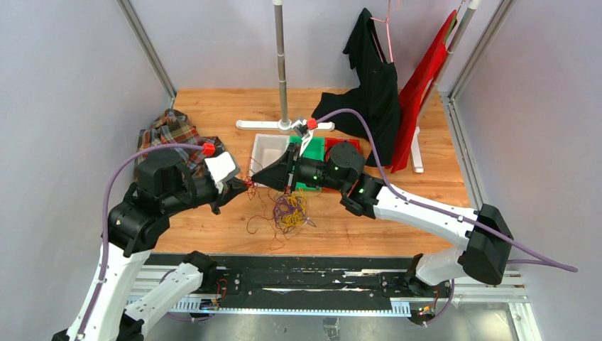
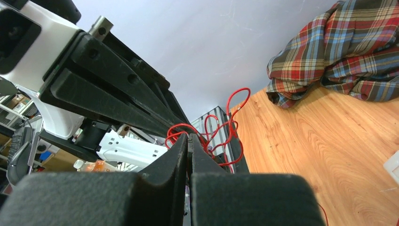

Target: Untangle the cables

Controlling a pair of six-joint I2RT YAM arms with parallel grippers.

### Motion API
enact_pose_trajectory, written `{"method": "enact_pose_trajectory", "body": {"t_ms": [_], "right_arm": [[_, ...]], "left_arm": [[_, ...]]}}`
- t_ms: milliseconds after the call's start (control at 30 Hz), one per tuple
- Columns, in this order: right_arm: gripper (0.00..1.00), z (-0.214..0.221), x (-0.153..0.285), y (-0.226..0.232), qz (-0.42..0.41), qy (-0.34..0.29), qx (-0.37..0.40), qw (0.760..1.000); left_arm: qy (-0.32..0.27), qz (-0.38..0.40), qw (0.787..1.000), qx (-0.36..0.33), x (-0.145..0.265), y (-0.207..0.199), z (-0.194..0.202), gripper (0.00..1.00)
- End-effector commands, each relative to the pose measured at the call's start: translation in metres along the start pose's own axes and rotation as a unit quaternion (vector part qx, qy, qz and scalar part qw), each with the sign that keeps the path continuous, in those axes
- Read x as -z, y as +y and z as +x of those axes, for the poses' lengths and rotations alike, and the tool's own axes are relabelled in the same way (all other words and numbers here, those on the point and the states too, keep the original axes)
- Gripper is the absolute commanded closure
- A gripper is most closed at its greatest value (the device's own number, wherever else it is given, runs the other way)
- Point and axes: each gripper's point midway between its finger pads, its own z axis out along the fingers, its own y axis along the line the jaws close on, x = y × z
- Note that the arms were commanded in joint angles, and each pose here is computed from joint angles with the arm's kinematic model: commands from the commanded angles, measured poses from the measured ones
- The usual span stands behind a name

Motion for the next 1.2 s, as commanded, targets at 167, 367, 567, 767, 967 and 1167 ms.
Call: {"method": "enact_pose_trajectory", "body": {"t_ms": [167,367,567,767,967,1167], "right_arm": [[0.77,-0.013,0.029,-0.027,0.103,-0.008,0.061,0.993],[0.46,-0.013,0.038,-0.029,0.178,-0.003,0.151,0.972],[0.34,0.014,0.014,0.001,0.098,0.034,0.159,0.982],[0.32,0.029,-0.003,0.004,0.087,0.065,0.171,0.979],[0.38,0.023,-0.012,0.003,0.090,0.053,0.172,0.980],[0.33,0.016,-0.002,0.014,0.078,0.042,0.174,0.981]], "left_arm": [[-0.018,-0.027,0.998,-0.050,0.023,0.001,-0.015,1.00],[-0.021,-0.046,0.998,-0.049,0.031,0.004,-0.020,1.00],[-0.036,-0.025,0.999,-0.012,0.031,-0.004,-0.032,1.00],[-0.044,-0.011,0.999,-0.003,0.038,-0.012,-0.043,1.00],[-0.023,0.015,1.000,0.009,0.039,-0.022,-0.033,1.00],[-0.012,0.003,1.000,-0.008,0.040,-0.019,-0.024,1.00]]}}
